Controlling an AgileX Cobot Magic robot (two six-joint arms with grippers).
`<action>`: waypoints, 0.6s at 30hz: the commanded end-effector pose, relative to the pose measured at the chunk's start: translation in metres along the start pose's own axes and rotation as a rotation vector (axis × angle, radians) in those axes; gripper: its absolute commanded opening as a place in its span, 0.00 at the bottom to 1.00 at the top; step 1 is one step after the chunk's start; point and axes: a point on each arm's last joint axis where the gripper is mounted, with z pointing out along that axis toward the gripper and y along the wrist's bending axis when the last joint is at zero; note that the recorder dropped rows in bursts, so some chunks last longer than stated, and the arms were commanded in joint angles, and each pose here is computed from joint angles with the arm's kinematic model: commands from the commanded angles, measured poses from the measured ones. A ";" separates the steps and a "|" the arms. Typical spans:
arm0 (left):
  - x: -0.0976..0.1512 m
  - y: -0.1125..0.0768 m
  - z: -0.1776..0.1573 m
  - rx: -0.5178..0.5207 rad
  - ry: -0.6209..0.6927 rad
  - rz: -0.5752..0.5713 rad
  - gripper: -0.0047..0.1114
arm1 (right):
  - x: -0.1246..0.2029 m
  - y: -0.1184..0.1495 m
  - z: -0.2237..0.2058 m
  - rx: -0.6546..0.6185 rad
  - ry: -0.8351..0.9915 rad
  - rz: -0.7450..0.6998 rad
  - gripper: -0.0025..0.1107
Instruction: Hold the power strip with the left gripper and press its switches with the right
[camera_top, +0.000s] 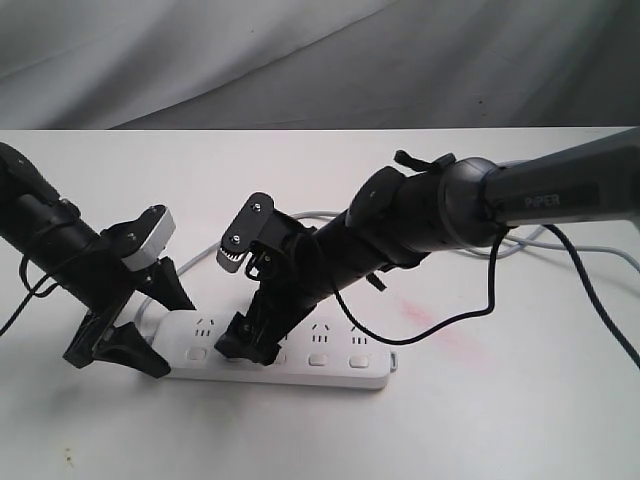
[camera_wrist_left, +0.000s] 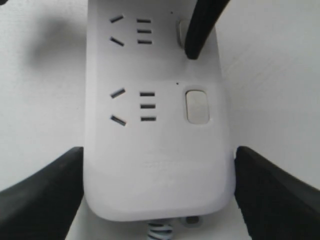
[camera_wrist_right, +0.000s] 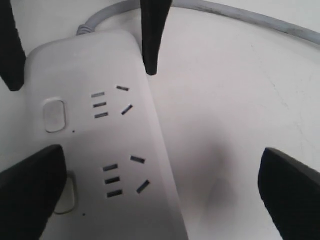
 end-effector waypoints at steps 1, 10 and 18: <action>-0.003 -0.001 0.000 0.011 -0.001 0.012 0.51 | 0.031 -0.005 0.016 0.030 0.157 -0.200 0.86; -0.003 -0.001 0.000 0.011 -0.001 0.012 0.51 | 0.025 -0.011 0.002 0.048 0.133 -0.157 0.86; -0.003 -0.001 0.000 0.011 -0.001 0.012 0.51 | 0.030 -0.006 0.007 -0.011 0.157 -0.162 0.86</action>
